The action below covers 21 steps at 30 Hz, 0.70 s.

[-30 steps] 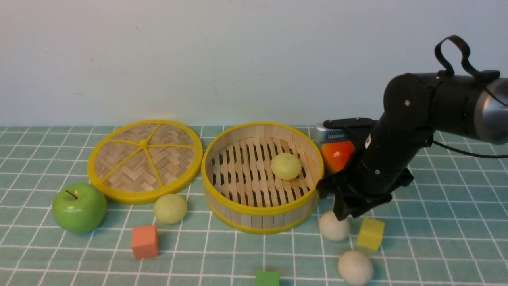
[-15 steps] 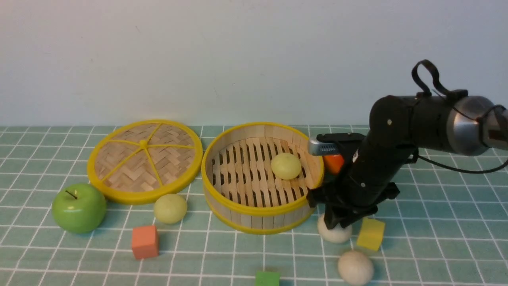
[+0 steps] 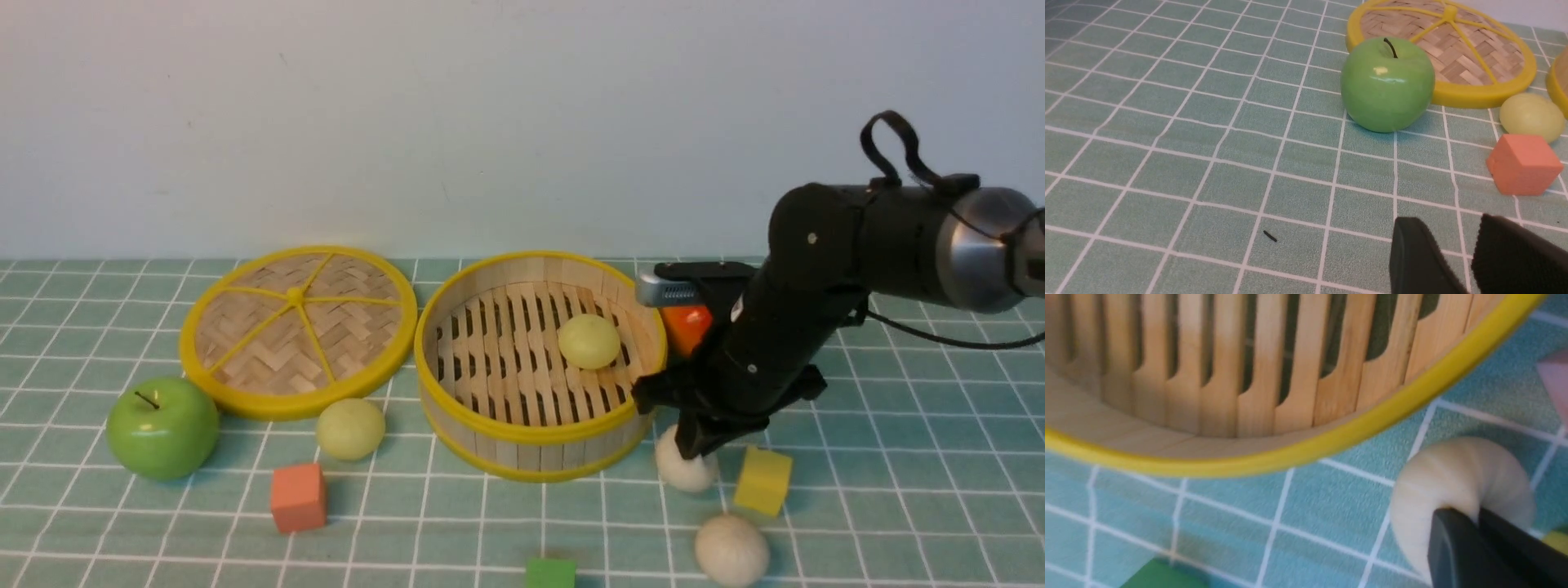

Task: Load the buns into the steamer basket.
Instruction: Use the right arm to put the steamed stuffed bun into the steamer

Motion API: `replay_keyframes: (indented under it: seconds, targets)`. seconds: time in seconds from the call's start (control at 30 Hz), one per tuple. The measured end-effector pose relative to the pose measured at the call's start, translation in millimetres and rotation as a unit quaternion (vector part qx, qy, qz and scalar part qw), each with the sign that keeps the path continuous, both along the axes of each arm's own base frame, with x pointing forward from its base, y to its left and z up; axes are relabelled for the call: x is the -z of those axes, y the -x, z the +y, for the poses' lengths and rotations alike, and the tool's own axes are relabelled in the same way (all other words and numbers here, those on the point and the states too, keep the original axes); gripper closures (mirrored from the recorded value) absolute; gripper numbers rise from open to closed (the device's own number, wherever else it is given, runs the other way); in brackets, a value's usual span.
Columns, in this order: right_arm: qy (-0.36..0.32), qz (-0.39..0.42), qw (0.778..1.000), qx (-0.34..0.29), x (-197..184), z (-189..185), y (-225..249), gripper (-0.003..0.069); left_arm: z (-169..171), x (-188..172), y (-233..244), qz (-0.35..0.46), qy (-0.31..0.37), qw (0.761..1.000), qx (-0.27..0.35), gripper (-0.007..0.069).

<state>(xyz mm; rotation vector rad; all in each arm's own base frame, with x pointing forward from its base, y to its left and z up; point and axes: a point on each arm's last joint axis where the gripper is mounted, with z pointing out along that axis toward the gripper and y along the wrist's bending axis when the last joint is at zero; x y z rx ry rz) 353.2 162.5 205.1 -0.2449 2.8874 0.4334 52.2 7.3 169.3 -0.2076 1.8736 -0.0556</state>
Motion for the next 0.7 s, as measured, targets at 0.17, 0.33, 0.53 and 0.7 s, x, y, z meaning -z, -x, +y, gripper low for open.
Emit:
replay_keyframes:
  seconds: [0.17, 0.33, 0.53, 0.7]
  targets:
    - [-0.063, -0.070, 0.995, -0.019, -60.9, 8.7, -3.9, 0.0643, 0.0, 0.0, 0.0, 0.000, 0.000, 1.000, 0.000, 0.0387]
    - [-0.131, -0.115, 0.983, -0.060, -81.1, 35.5, -10.4, 0.0643, 0.0, 0.0, 0.0, 0.000, 0.000, 1.000, 0.000, 0.0387]
    - [-0.124, -0.110, 0.983, -0.082, -30.4, 70.3, -22.3, 0.0643, 0.0, 0.0, 0.0, 0.000, 0.000, 1.000, 0.000, 0.0387]
    - [-0.109, -0.094, 0.987, -0.071, 7.6, 73.9, -34.3, 0.0634, 0.0, 0.0, 0.0, 0.000, 0.000, 1.000, 0.000, 0.0387]
